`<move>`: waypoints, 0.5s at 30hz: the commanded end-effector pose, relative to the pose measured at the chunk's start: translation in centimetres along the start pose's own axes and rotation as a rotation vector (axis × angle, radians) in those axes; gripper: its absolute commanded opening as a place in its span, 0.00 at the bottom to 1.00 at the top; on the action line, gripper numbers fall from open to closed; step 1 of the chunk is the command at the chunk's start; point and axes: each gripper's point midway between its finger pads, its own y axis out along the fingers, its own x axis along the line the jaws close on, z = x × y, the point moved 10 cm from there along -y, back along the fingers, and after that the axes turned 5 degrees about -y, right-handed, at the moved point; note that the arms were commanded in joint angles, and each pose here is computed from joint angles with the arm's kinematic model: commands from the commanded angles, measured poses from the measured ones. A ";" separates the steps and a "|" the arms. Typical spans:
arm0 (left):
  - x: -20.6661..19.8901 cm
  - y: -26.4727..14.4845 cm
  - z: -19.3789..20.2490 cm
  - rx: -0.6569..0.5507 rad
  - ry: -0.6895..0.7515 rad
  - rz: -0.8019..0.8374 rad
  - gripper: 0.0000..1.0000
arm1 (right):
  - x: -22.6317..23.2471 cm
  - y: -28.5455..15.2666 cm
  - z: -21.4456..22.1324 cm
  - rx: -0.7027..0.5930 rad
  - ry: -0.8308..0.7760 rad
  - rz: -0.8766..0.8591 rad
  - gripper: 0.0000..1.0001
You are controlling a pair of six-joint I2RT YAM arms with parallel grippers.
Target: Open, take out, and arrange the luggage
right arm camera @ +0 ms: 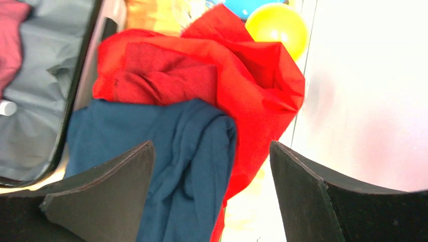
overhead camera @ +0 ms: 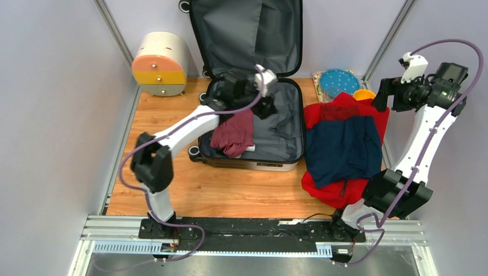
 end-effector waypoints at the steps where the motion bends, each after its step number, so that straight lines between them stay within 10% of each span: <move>1: 1.5 -7.8 -0.1 0.086 0.025 -0.117 0.69 | 4.7 -2.0 -1.9 -0.046 -0.017 -0.119 0.86; 15: 7.3 -12.2 7.9 0.304 -0.199 -0.506 0.70 | 8.4 3.3 7.2 0.223 0.045 -0.241 0.84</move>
